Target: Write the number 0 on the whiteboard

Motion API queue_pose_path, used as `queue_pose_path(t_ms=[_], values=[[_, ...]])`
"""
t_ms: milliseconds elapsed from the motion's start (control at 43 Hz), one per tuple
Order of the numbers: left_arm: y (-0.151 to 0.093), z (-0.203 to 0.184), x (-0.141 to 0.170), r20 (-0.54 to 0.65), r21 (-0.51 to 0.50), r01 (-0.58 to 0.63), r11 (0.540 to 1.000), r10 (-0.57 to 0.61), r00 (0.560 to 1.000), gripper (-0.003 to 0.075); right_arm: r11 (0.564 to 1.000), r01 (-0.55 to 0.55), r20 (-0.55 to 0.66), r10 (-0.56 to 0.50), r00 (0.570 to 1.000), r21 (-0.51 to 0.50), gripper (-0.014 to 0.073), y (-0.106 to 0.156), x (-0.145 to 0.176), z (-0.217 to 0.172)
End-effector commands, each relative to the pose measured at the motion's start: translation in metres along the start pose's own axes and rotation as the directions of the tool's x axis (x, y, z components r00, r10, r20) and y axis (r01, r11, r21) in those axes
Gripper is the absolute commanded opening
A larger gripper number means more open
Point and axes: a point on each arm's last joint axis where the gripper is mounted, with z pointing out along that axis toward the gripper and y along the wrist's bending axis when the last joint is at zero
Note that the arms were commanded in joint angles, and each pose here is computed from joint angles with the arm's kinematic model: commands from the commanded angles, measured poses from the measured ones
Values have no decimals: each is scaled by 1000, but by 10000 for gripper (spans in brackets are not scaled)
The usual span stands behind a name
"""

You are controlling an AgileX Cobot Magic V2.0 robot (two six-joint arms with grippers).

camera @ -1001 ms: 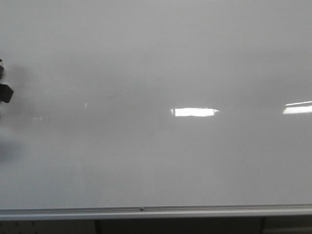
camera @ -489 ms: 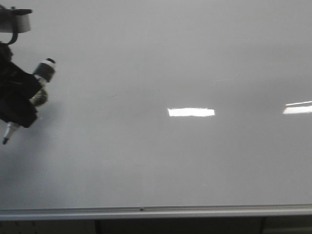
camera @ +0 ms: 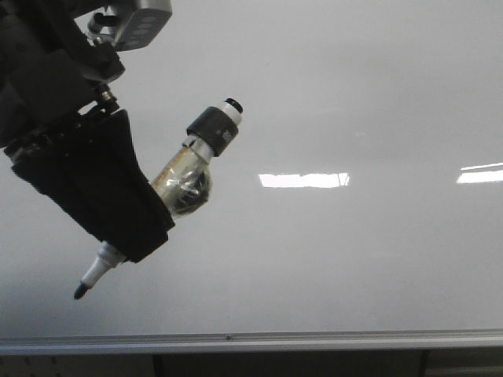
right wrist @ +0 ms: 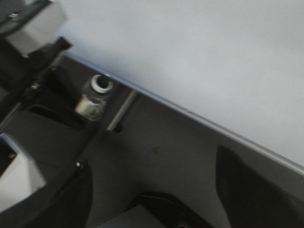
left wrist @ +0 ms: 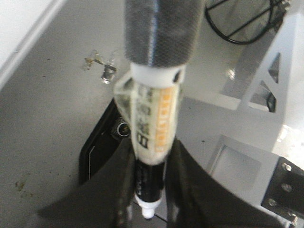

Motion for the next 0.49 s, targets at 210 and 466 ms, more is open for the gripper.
queue_pose_path(t_ms=[210, 466], values=[[-40, -18, -9, 113, 279, -173, 945, 147, 983, -19, 914, -12, -112, -36, 993, -405, 561, 3, -39, 33], [-40, -18, -9, 114, 280, -173, 944, 146, 983, -19, 879, -1, -188, -101, 977, -476, 561, 14, -46, 74]])
